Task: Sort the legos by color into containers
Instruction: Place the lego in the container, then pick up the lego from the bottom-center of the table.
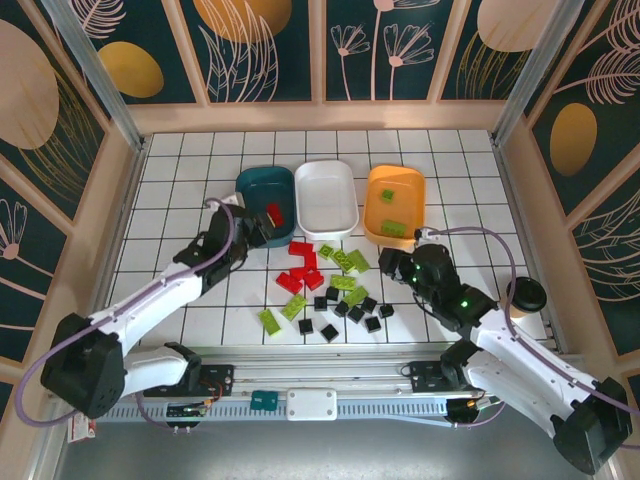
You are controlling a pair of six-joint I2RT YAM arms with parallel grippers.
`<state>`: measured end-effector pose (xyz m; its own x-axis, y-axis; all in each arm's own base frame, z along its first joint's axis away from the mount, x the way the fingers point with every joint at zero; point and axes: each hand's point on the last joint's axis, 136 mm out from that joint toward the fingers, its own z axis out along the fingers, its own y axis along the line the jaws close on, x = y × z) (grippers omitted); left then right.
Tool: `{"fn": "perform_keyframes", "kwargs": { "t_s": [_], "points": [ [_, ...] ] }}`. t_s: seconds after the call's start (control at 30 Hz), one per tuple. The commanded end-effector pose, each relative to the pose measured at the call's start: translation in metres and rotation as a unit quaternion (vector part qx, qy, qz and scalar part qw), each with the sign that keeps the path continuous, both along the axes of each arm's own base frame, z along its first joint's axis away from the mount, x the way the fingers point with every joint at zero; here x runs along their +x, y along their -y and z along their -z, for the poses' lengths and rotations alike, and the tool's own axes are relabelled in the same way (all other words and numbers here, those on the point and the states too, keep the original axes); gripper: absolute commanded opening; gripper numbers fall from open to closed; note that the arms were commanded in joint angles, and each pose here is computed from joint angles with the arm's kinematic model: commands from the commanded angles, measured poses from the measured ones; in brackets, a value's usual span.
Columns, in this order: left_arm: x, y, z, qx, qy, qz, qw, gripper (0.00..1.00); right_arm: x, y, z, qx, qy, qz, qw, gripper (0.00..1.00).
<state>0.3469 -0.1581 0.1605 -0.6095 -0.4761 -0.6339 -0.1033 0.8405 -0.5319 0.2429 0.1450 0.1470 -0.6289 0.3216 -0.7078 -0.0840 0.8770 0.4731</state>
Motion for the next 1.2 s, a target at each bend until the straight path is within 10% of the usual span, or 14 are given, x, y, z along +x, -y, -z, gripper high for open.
{"fn": "perform_keyframes", "kwargs": {
  "t_s": [0.0,0.23,0.47,0.77,1.17],
  "points": [
    [0.026,-0.011,0.017,0.050,-0.021,-0.014,0.998,0.34,-0.006,-0.002,0.010,-0.003,-0.008,-0.013,1.000,0.56],
    [0.082,0.001,0.036,0.095,-0.037,-0.015,0.995,0.37,-0.012,-0.009,0.023,-0.013,-0.029,-0.041,0.999,0.57],
    [0.085,0.014,0.018,0.055,-0.009,0.005,0.998,0.79,-0.025,-0.014,0.041,-0.005,-0.059,-0.064,0.996,0.59],
    [0.007,0.013,-0.040,-0.068,0.057,0.049,0.995,0.98,-0.056,0.001,0.069,-0.017,-0.114,-0.021,0.993,0.58],
    [-0.063,-0.014,0.004,-0.093,0.025,0.045,0.994,0.98,-0.072,-0.012,0.097,-0.072,-0.155,-0.039,0.985,0.57]
  ]
}}
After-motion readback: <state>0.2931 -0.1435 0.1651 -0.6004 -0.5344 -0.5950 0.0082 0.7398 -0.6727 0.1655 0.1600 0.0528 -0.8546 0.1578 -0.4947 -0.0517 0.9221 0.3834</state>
